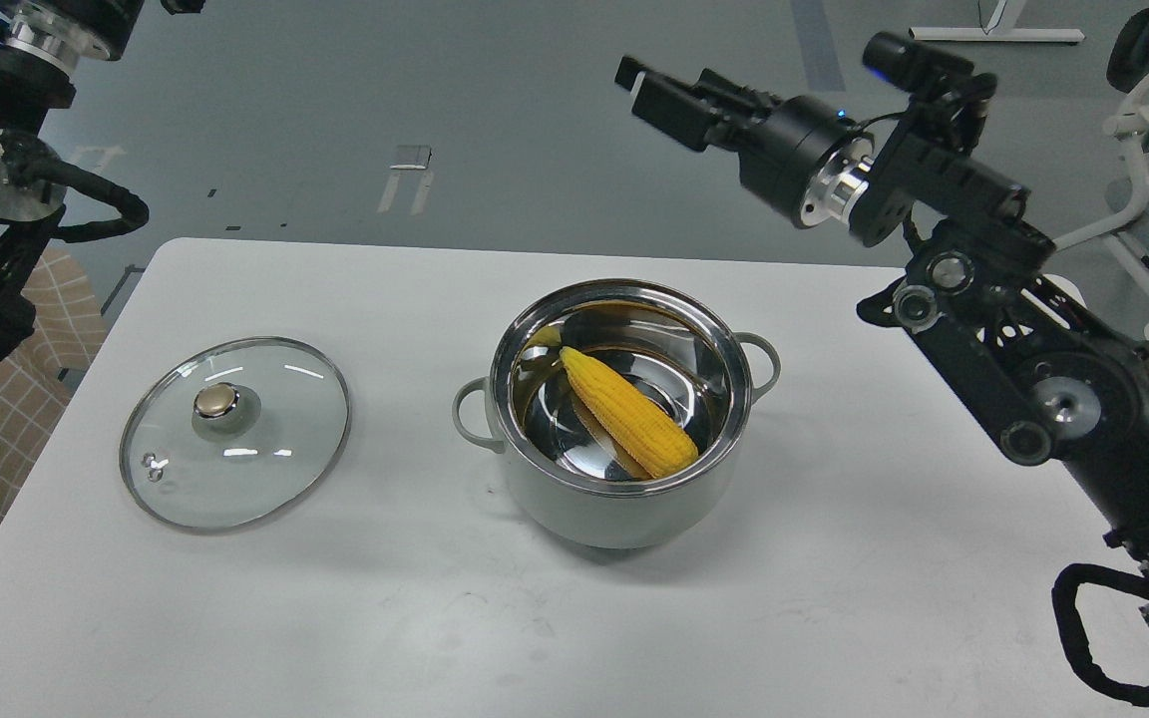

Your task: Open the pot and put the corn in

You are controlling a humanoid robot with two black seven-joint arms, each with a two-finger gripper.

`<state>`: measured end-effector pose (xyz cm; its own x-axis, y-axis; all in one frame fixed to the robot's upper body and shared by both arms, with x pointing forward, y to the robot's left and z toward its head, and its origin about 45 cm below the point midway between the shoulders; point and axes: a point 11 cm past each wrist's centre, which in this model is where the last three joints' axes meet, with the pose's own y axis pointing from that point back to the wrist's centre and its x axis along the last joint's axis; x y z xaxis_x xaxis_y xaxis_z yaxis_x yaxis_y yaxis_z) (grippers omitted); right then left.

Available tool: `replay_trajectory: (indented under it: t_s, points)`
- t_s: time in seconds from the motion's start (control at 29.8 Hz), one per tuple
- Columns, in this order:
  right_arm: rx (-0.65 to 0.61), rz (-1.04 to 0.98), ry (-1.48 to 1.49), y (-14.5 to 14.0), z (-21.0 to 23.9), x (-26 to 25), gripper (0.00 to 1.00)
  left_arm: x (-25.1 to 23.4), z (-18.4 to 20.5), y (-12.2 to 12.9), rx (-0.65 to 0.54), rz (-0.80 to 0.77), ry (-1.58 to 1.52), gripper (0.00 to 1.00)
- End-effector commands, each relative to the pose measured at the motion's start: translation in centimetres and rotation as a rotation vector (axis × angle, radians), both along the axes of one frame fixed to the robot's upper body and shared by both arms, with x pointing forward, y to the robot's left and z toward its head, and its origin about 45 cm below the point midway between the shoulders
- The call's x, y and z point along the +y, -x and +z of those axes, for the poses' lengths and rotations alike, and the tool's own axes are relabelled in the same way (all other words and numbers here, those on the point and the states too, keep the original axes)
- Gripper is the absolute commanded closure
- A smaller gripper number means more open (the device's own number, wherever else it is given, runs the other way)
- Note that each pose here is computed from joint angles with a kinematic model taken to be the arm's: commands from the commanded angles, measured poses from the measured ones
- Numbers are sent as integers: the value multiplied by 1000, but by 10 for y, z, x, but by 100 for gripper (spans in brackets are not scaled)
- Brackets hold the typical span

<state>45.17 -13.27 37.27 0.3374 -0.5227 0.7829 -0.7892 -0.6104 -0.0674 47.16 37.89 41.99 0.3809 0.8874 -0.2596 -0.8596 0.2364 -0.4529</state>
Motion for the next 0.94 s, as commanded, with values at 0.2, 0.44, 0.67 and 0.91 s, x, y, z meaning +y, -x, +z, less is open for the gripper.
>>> replay_trajectory:
  t_s: [0.2,0.44,0.67,0.91]
  points:
    - [160,-170,-658,-49,45,-108,0,16,-20,4,34,14,21,2]
    - [198,-267,-994,-66,17,-176,0,16,-32,4,59,18,34,2]
    - [212,-268,-1229,-64,2,-199,0,16,-37,4,67,19,41,2]
    - [208,-261,-1253,-65,6,-197,0,22,-42,6,74,34,58,2]
